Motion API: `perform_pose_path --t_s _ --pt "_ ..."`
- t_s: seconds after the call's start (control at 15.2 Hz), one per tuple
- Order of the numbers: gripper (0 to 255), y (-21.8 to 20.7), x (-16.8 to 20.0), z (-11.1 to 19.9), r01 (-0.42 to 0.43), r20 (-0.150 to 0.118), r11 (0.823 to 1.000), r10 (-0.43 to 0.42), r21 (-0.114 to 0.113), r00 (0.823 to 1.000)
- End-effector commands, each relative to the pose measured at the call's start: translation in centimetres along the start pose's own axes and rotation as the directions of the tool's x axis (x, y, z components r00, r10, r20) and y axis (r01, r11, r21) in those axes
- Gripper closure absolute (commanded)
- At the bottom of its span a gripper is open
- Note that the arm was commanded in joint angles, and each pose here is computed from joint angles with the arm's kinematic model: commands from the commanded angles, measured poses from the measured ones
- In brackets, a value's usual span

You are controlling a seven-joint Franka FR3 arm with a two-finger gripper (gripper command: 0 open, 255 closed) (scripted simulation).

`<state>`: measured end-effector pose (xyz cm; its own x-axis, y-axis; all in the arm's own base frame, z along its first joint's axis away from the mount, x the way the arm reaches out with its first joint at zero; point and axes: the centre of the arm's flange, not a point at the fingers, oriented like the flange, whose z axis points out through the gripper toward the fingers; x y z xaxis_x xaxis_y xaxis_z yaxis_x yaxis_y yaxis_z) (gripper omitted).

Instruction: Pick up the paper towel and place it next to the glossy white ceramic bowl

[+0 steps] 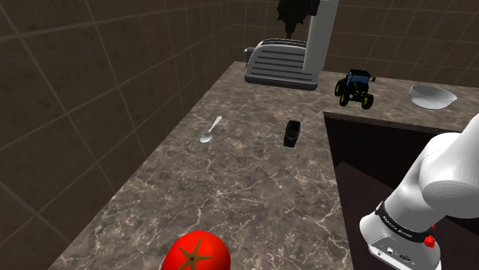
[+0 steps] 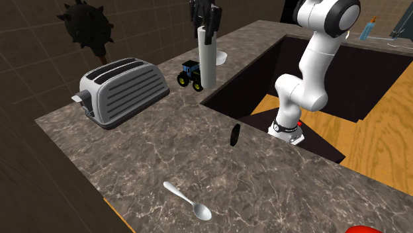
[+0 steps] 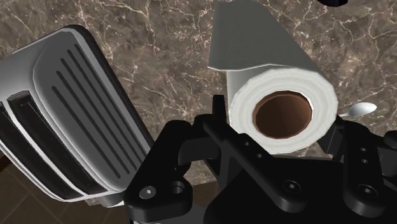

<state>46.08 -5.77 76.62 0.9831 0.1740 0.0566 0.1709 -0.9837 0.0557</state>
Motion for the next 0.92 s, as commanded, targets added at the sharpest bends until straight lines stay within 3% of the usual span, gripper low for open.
perform_pose_path --t_s 0.0,0.59,0.86 --pt "255 0.0 0.0 -1.0 0.0 0.001 1.0 0.0 0.0 1.0" --pt "255 0.2 0.3 -5.6 0.0 0.001 1.0 0.0 0.0 1.0" --pt "255 3.4 -3.8 -4.6 0.0 0.001 1.0 0.0 0.0 1.0"
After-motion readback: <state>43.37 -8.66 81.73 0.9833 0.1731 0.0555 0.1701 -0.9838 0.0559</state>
